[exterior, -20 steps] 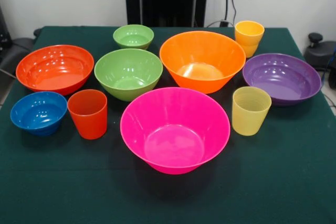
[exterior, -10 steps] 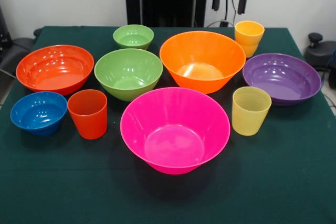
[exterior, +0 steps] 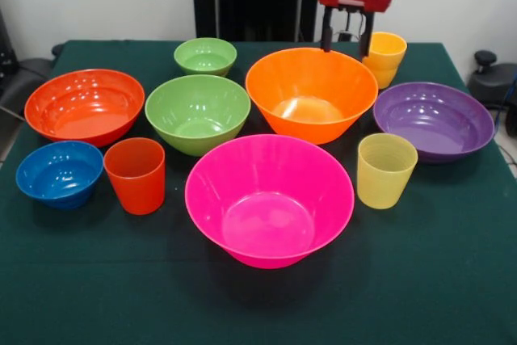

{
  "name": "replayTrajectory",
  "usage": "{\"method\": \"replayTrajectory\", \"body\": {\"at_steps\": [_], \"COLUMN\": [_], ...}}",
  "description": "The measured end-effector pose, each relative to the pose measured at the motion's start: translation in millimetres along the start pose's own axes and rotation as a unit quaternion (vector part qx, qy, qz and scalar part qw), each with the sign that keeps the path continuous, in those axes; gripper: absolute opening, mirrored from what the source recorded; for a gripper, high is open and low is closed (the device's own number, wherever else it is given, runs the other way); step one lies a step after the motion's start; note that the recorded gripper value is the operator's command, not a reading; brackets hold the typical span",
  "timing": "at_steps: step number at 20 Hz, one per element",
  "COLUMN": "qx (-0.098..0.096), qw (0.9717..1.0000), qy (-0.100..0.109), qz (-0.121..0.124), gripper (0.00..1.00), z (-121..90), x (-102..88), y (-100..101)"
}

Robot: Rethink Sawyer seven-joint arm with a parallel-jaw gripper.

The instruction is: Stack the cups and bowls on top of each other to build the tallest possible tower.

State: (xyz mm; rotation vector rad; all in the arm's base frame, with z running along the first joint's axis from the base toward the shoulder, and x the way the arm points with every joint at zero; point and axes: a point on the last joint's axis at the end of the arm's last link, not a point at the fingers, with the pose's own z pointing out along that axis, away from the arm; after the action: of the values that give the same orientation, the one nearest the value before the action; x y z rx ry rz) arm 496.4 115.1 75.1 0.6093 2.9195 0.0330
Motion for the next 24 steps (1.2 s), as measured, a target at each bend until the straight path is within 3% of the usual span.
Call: {"method": "replayTrajectory", "body": {"at_steps": [9,16,20,24], "qx": [0.007,0.01,0.006,-0.002], "qw": [0.9993,0.9989,0.9994,0.9998], "qy": [0.034,0.043,0.033,0.017], "qz": [-0.014,-0.013,-0.009,-0.007], "gripper": [1.0,1.0,1.0,1.0], "z": [24.5,31.1,22.8,-4.7], "x": [29.2,33.6,24.1,6.6], "y": [5.9,3.0,2.9,10.3]}}
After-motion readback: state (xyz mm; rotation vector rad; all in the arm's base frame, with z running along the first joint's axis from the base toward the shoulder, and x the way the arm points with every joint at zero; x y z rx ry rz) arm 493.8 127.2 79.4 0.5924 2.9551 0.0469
